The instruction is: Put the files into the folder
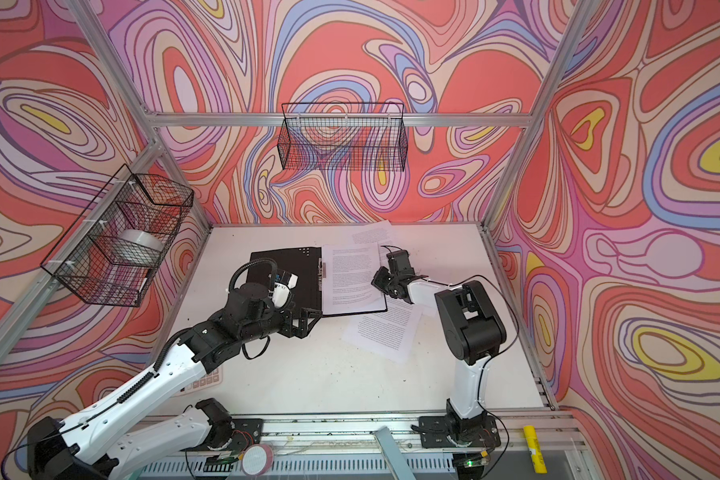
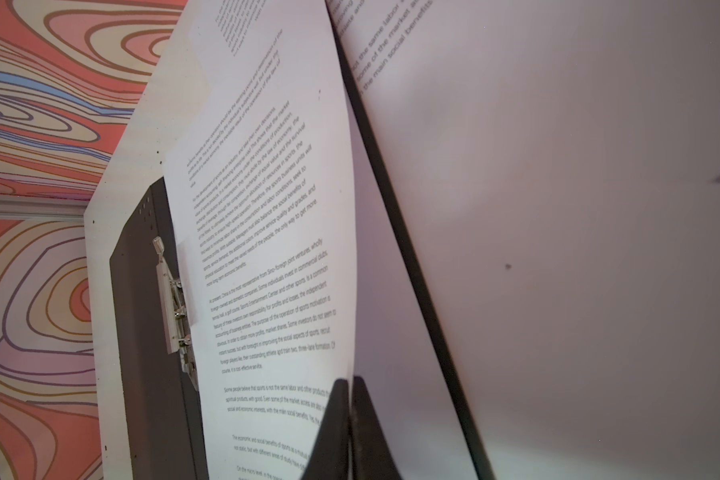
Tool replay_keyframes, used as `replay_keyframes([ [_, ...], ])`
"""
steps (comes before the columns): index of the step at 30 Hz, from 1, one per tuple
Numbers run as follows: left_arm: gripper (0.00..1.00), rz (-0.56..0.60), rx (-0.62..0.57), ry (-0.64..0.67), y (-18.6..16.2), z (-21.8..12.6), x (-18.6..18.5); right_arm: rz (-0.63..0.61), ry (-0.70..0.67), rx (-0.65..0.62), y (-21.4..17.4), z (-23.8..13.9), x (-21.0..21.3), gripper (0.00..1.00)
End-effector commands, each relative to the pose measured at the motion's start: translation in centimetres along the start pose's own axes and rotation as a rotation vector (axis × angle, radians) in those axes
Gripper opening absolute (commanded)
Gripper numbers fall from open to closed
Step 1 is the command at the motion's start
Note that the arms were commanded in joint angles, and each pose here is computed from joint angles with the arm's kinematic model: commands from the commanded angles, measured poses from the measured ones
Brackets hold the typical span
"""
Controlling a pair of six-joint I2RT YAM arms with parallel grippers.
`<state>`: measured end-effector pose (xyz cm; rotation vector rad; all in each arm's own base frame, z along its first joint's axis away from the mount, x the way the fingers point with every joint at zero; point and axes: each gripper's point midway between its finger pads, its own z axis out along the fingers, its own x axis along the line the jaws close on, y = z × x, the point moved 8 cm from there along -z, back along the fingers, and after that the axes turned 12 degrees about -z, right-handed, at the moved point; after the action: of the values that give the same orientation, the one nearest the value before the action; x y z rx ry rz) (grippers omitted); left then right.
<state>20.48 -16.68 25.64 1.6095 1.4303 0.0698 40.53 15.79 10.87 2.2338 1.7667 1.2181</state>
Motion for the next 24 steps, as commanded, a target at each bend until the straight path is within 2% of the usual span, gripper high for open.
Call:
replay_keyframes([
  [1,1.0,-0.012,-0.014,-0.013,0.55,0.07,-0.17,-0.028,0.005,0.021,-0.79,0.82,-0.28,0.0],
  [24,1.0,-0.026,-0.009,-0.013,0.6,0.28,0.02,-0.049,0.028,0.033,-0.75,1.61,-0.11,0.0],
])
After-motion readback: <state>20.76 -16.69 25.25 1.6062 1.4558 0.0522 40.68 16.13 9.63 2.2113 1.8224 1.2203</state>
